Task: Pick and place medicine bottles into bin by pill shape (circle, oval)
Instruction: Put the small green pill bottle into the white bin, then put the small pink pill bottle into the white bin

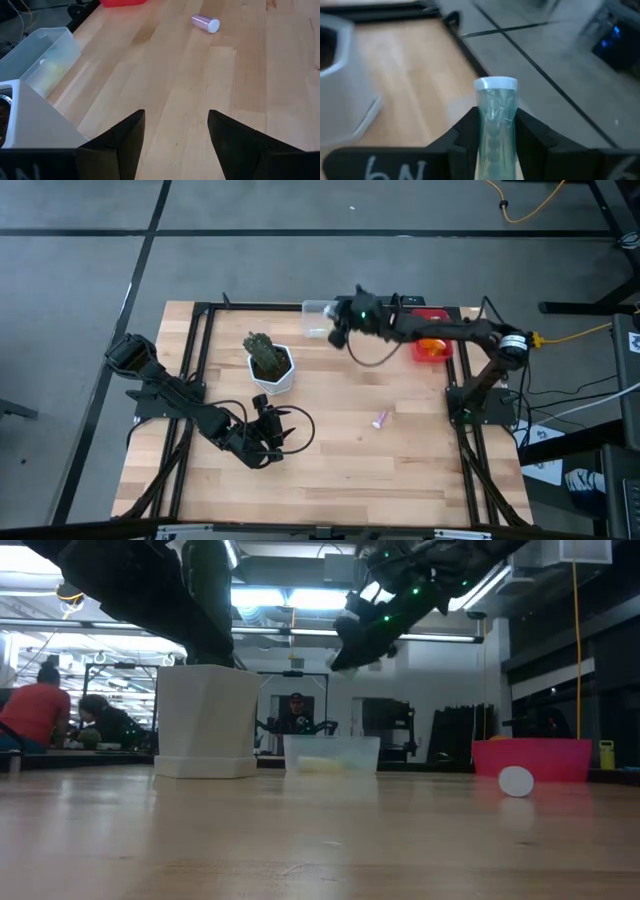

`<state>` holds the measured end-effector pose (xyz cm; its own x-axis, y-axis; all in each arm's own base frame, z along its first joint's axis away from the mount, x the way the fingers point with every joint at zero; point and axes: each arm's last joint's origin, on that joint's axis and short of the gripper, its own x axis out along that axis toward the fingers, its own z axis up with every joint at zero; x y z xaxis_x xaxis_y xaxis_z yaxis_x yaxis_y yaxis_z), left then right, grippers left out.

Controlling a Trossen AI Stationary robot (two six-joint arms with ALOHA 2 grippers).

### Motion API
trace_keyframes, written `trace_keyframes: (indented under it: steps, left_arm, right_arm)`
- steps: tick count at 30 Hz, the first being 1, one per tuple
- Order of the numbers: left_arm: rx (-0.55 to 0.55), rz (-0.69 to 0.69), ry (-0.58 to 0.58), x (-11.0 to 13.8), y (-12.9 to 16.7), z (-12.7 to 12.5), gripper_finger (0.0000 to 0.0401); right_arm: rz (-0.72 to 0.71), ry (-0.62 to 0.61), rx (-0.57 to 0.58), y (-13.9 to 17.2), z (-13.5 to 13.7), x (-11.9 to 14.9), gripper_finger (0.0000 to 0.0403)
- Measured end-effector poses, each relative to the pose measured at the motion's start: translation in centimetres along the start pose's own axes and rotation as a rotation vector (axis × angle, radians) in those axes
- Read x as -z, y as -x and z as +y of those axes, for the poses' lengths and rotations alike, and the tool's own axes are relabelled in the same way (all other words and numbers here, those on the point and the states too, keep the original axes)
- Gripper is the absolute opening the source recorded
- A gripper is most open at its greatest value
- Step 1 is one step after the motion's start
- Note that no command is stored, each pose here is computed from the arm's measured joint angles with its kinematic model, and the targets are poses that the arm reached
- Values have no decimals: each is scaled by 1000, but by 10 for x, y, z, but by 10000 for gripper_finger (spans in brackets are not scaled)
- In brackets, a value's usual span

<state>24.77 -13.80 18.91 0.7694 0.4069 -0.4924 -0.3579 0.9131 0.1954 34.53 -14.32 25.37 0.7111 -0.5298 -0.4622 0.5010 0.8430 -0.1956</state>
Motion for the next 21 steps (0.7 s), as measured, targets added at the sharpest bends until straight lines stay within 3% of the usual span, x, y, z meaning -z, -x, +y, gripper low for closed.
trace_keyframes:
  steps: [6,15,21]
  left_arm:
    - [1,0,1,0,0,0,211]
    - [0,0,-15,0,0,0,211]
    - [1,0,-15,0,0,0,211]
  right_arm:
    - [37,-177,-72,-24,-28,9,113]
    - [64,-208,-88,-34,-38,18,201]
    - [98,-205,-93,-16,-41,12,222]
